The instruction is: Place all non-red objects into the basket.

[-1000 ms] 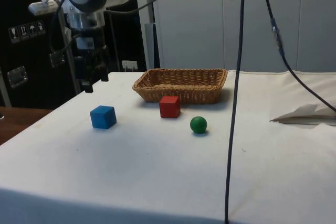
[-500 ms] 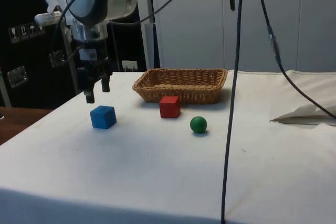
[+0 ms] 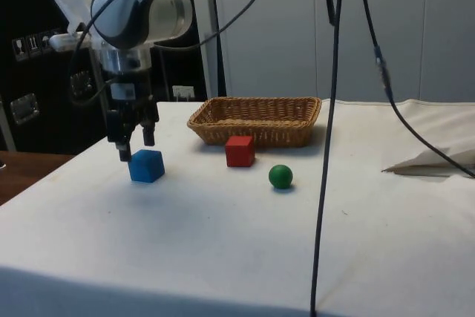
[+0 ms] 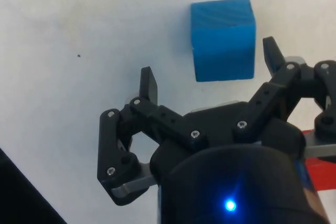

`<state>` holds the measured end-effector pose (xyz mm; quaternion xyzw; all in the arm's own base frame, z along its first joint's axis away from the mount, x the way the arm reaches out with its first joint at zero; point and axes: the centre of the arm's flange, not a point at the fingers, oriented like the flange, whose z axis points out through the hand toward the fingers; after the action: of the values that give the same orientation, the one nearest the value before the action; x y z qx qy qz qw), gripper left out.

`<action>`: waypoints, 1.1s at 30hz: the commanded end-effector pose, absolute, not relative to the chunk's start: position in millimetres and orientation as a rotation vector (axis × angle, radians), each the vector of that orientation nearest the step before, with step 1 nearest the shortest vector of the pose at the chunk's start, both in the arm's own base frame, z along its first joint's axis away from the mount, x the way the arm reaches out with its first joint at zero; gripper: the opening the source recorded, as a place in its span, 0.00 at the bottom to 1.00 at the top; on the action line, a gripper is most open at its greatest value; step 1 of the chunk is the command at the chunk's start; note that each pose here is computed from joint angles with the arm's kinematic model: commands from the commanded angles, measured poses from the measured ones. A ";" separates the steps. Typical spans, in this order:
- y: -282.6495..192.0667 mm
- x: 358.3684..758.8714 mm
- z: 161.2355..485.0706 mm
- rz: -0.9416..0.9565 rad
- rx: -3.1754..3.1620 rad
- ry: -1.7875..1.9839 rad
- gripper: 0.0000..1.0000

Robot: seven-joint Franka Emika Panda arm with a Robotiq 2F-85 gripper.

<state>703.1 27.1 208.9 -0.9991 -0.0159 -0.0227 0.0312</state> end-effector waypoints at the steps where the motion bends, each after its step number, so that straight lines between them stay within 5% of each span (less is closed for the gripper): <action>1: 28.2 704.6 206.5 -0.079 -3.068 -0.041 1.00; 27: 29.3 707.8 183.8 -0.068 -3.081 -0.040 1.00; 28: 30.0 707.8 183.8 -0.068 -3.081 -0.041 0.97; 33: 29.9 707.7 184.1 -0.071 -3.082 -0.041 0.30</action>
<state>707.3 29.5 183.9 -0.9993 -0.0139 -0.0191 0.0303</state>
